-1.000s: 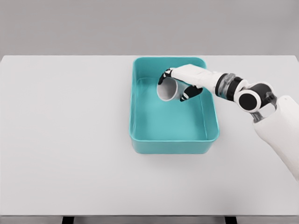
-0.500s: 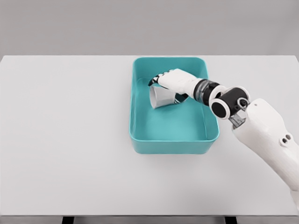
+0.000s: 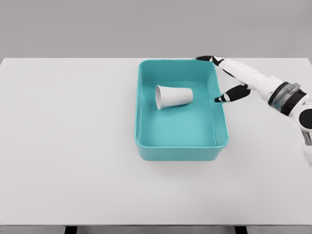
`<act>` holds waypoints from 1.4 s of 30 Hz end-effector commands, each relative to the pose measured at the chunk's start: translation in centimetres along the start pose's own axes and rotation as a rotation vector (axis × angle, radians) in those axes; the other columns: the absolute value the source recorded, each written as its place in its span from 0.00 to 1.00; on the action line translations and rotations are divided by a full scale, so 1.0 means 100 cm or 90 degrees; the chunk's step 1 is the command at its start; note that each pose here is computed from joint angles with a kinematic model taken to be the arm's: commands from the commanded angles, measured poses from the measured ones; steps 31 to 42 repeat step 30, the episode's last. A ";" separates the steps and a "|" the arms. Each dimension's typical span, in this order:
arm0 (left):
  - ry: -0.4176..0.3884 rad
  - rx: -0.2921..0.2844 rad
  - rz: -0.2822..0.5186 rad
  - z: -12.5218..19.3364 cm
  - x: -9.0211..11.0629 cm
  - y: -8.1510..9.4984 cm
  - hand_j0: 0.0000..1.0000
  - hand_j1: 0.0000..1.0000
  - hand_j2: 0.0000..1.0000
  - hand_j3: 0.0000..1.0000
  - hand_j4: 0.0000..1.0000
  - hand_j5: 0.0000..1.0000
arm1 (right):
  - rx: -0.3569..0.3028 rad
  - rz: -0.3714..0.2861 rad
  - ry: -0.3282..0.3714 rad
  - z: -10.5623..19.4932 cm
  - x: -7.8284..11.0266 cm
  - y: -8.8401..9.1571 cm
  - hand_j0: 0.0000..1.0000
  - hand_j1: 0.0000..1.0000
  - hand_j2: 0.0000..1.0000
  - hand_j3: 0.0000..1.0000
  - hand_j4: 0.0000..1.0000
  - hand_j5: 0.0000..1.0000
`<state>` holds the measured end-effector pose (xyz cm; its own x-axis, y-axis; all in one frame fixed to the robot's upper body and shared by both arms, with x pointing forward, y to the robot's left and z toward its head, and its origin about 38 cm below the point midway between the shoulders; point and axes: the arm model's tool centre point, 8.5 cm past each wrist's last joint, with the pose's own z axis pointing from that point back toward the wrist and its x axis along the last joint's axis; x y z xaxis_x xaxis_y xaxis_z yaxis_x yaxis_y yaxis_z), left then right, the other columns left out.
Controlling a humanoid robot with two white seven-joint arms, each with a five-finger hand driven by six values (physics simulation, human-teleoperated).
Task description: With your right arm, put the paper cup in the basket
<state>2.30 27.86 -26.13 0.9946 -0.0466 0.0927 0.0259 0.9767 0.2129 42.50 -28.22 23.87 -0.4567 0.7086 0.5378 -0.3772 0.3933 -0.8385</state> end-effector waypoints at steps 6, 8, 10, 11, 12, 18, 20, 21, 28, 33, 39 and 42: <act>0.000 0.000 0.000 0.000 0.000 0.000 1.00 1.00 1.00 1.00 1.00 1.00 | -0.152 -0.030 0.008 0.069 -0.034 -0.056 1.00 1.00 1.00 1.00 1.00 1.00; 0.000 0.000 0.000 0.000 0.000 0.000 1.00 1.00 1.00 1.00 1.00 1.00 | -0.137 -0.040 0.026 0.072 -0.046 -0.045 1.00 1.00 1.00 1.00 1.00 1.00; 0.000 0.000 0.000 0.000 0.000 0.000 1.00 1.00 1.00 1.00 1.00 1.00 | -0.127 -0.049 0.040 0.074 -0.056 -0.036 1.00 1.00 1.00 1.00 1.00 1.00; -0.001 0.000 0.000 0.000 0.000 0.000 1.00 1.00 1.00 1.00 1.00 1.00 | -0.121 -0.054 0.045 0.075 -0.061 -0.030 1.00 1.00 1.00 1.00 1.00 1.00; 0.000 0.000 0.000 0.000 0.000 0.000 1.00 1.00 1.00 1.00 1.00 1.00 | -0.119 -0.059 0.049 0.076 -0.065 -0.027 1.00 1.00 1.00 1.00 1.00 1.00; 0.000 0.000 0.000 0.000 0.000 0.000 1.00 1.00 1.00 1.00 1.00 1.00 | -0.109 -0.084 0.062 0.078 -0.092 -0.010 1.00 1.00 1.00 1.00 1.00 1.00; 0.000 0.000 0.000 0.000 0.000 0.000 1.00 1.00 1.00 1.00 1.00 1.00 | -0.109 -0.089 0.060 0.076 -0.091 -0.009 1.00 1.00 1.00 1.00 1.00 1.00; 0.000 0.000 0.000 0.000 0.000 0.000 1.00 1.00 1.00 1.00 1.00 1.00 | -0.109 -0.091 0.060 0.076 -0.091 -0.008 1.00 1.00 1.00 1.00 1.00 1.00; 0.000 0.000 0.001 0.000 0.000 0.000 1.00 1.00 1.00 1.00 1.00 1.00 | -0.111 -0.094 0.056 0.073 -0.090 -0.011 1.00 1.00 1.00 1.00 1.00 1.00; 0.001 0.000 0.002 0.000 -0.001 0.000 1.00 1.00 1.00 1.00 1.00 1.00 | -0.111 -0.093 0.057 0.073 -0.090 -0.011 1.00 1.00 1.00 1.00 1.00 1.00; 0.001 0.000 0.002 0.000 -0.001 0.000 1.00 1.00 1.00 1.00 1.00 1.00 | -0.111 -0.093 0.057 0.073 -0.090 -0.011 1.00 1.00 1.00 1.00 1.00 1.00; 0.001 0.000 0.002 0.000 -0.001 0.000 1.00 1.00 1.00 1.00 1.00 1.00 | -0.111 -0.093 0.057 0.073 -0.090 -0.011 1.00 1.00 1.00 1.00 1.00 1.00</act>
